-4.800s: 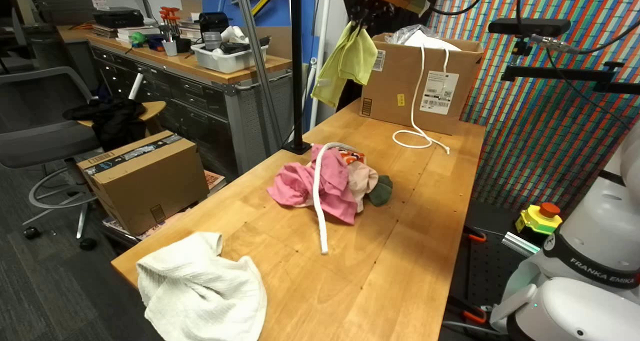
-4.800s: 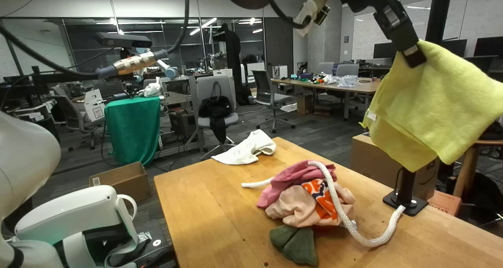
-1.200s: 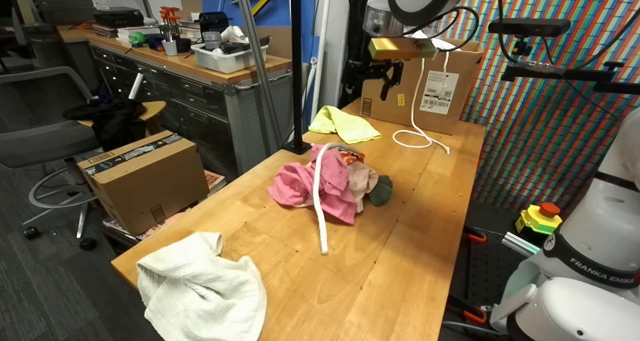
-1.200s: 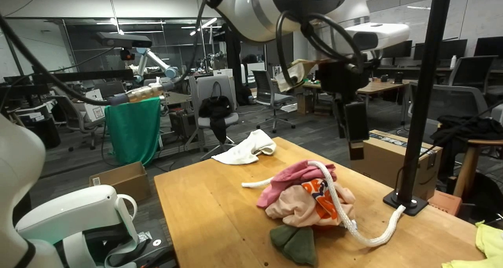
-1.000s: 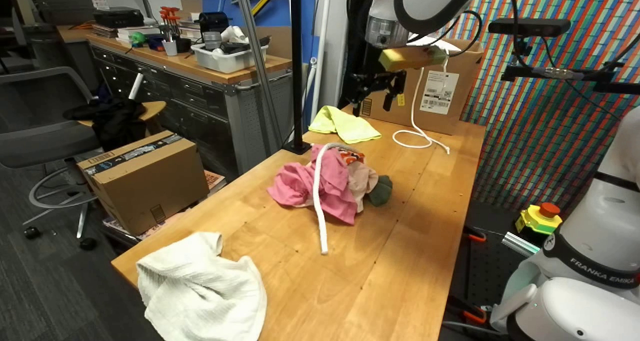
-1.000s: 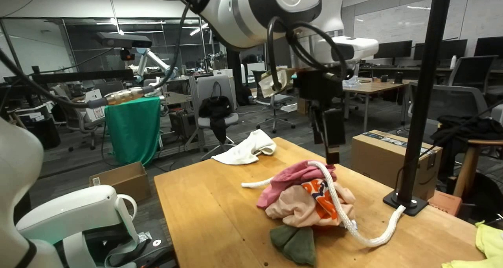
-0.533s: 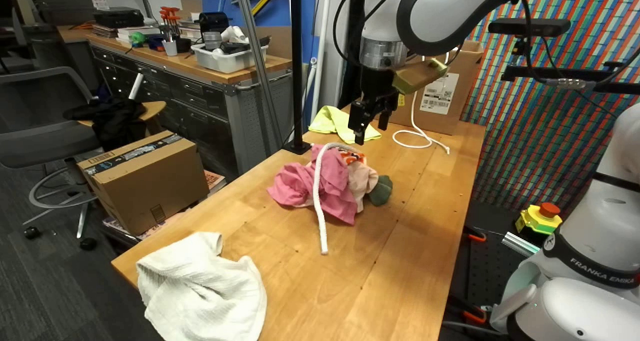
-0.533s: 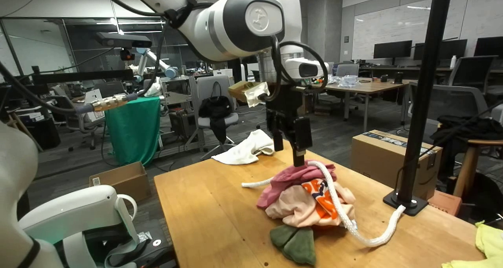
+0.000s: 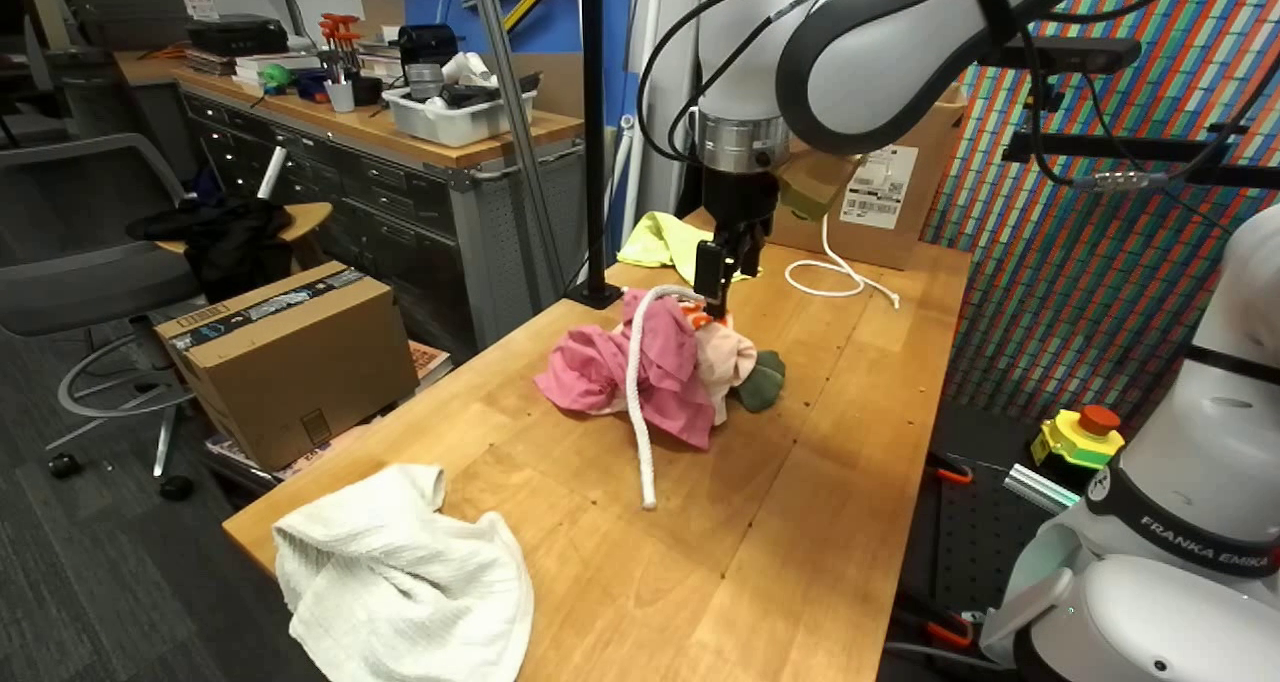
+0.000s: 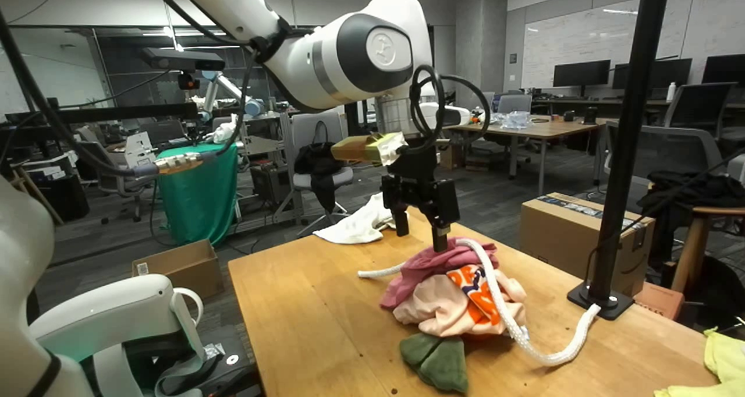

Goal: Separate the clothes and ropes

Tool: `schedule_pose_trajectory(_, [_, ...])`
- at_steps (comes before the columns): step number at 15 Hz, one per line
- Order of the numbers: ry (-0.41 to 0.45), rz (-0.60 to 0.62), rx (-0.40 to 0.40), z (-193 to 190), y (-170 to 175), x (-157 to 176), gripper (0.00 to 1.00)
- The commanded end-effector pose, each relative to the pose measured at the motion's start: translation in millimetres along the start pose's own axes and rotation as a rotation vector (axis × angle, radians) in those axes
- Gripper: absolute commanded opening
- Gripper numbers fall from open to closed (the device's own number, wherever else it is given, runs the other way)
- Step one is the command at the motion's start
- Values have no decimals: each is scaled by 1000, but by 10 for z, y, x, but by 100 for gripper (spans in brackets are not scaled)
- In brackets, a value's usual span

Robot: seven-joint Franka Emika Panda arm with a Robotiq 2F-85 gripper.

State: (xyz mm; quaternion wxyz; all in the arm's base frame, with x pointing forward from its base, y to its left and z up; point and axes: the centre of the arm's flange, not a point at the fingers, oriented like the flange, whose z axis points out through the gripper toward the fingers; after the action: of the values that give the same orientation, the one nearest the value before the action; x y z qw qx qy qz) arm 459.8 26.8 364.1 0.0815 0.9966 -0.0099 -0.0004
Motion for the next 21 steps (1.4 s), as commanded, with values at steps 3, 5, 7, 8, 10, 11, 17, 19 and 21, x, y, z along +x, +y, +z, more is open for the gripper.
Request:
schedule_pose_trajectory(3, [45,-99,-90,160,-4,332,100])
schedule_pose_trajectory(5, [71,-124,-112,211,-18,431,100])
schedule_pose_trajectory(7, [89,-153,-132,248,-26,523,100])
schedule_pose_trajectory(8, [98,-163,-143,269,-22,573,100])
schedule_pose_trajectory(10, [105,-177,-162,299,6,650,100])
schedule_pose_trajectory(11, [106,-180,-168,310,37,689,100])
schedule_pose_trajectory(17, [99,-159,-195,379,272,817,100])
schedule_pose_trajectory(19, [90,-148,-197,437,328,845,100])
schedule_pose_trajectory(21, [80,-141,-200,504,372,871,100])
